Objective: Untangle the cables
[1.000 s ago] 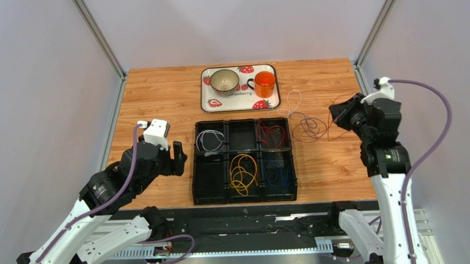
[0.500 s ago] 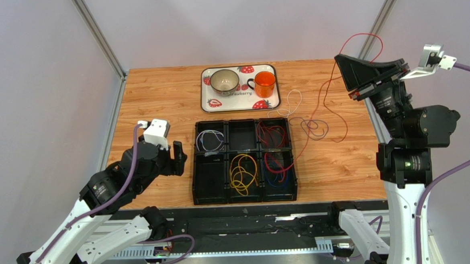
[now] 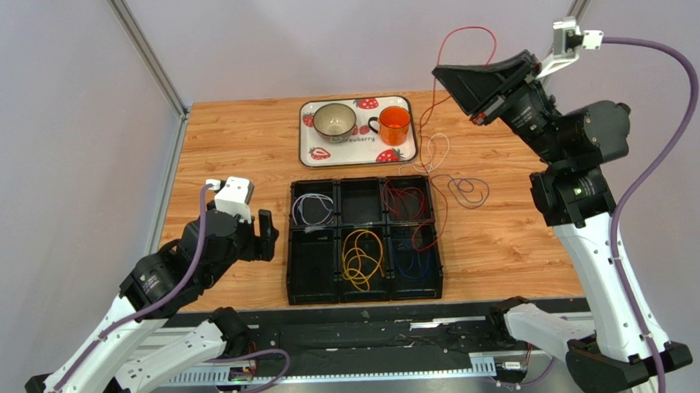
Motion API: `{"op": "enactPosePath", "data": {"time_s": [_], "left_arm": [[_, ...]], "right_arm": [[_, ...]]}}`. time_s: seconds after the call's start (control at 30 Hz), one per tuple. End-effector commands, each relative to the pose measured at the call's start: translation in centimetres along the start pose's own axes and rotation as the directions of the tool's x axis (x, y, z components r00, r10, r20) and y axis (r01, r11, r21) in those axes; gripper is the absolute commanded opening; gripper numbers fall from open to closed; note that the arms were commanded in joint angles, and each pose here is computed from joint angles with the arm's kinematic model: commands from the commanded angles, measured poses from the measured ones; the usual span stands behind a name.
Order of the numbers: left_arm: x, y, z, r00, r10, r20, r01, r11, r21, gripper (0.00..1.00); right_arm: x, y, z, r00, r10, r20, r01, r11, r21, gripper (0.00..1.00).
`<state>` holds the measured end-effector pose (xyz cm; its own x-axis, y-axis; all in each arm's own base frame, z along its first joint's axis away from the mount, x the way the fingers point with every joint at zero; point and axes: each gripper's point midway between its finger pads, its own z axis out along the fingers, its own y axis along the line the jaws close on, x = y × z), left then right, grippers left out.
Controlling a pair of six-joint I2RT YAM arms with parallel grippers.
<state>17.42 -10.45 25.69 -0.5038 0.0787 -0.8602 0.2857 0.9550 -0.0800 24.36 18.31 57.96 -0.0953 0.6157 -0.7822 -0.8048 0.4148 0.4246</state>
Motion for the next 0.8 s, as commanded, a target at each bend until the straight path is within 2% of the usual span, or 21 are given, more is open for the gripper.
{"op": "enactPosePath", "data": {"time_s": [0.0, 0.3, 0.5, 0.77], "left_arm": [[-0.4, 0.1, 0.2, 1.0, -0.003, 0.011, 0.003, 1.0, -0.011, 0.78], [-0.6, 0.2, -0.1, 1.0, -0.011, 0.026, 0.011, 1.0, -0.009, 0.78], [-0.5, 0.2, -0.1, 1.0, -0.01, 0.022, 0.01, 1.0, -0.009, 0.78], [-0.5, 0.3, -0.1, 1.0, -0.01, 0.023, 0.01, 1.0, -0.01, 0.78]], "right_arm": [[-0.9, 2.3, 1.6, 0.992, -0.128, 0.016, 0.128, 0.991, -0.035, 0.0], [0.4, 0.5, 5.5, 0.985, -0.17, -0.024, 0.169, 0.985, -0.036, 0.0], [1.9, -1.3, 7.9, 0.981, -0.166, -0.097, 0.163, 0.986, -0.038, 0.0], [1.4, -1.8, 9.1, 0.973, -0.211, -0.098, 0.209, 0.977, -0.029, 0.0]]}}
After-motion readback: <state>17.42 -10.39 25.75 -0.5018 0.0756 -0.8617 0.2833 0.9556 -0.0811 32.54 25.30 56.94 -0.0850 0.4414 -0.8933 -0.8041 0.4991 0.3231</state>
